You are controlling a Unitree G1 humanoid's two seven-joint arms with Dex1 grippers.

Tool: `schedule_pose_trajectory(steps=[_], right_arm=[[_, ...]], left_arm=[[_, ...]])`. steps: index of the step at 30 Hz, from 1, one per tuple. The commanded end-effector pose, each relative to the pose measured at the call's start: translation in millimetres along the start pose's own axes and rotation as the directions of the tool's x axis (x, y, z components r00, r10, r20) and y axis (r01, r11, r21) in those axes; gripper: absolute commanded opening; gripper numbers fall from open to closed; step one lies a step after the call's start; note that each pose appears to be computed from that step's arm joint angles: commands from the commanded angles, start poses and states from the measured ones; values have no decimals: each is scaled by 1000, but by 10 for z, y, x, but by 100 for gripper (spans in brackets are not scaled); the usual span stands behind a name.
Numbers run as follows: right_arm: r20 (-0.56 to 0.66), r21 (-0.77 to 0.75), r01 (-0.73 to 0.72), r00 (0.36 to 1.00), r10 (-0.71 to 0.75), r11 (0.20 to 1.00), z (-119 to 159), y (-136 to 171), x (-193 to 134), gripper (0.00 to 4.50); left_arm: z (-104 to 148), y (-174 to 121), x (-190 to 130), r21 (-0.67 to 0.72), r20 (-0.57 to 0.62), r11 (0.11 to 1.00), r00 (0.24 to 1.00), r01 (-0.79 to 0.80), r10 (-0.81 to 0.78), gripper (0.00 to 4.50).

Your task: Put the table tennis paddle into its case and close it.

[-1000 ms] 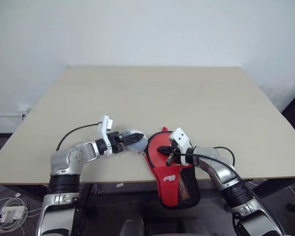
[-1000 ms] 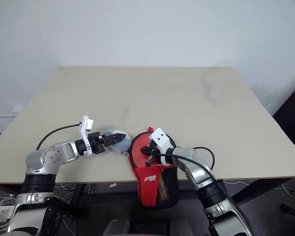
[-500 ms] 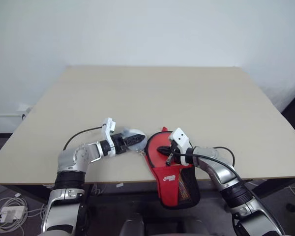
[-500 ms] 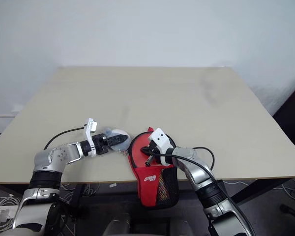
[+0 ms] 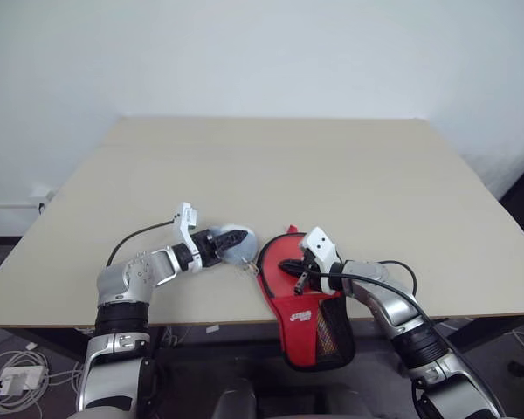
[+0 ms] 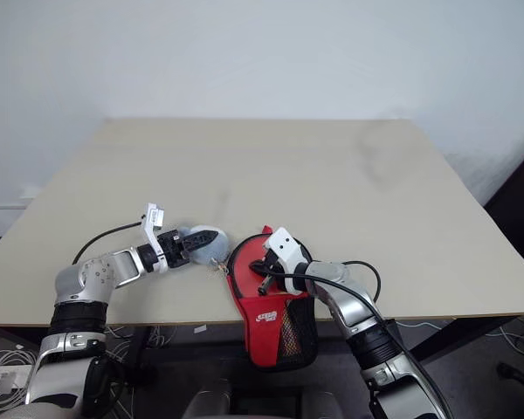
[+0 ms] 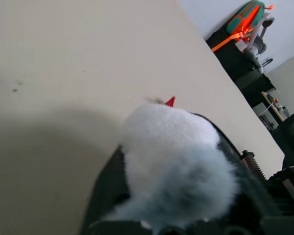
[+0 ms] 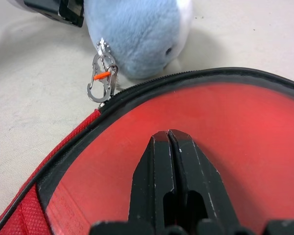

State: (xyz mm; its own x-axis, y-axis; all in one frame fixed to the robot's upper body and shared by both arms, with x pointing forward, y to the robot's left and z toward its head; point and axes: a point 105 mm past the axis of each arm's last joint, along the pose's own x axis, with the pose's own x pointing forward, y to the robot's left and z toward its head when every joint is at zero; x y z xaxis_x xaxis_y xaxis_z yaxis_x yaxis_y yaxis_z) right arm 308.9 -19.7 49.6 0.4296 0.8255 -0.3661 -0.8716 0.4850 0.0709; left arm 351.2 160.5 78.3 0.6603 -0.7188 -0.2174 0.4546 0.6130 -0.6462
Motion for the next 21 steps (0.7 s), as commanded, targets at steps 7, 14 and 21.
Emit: schedule_pose_trajectory(steps=[7,14,21], right_arm=[[-69,35,-13,998,15,999,-178,40,51,0],[-73,36,-15,997,18,999,-194,49,63,0],[-80,29,-23,997,25,999,-211,67,74,0]], left_arm=[[214,-180,16,84,46,996,998,29,-32,29],[319,-109,19,175,65,984,997,-40,29,29],[462,4,28,311,104,939,987,-146,119,29]])
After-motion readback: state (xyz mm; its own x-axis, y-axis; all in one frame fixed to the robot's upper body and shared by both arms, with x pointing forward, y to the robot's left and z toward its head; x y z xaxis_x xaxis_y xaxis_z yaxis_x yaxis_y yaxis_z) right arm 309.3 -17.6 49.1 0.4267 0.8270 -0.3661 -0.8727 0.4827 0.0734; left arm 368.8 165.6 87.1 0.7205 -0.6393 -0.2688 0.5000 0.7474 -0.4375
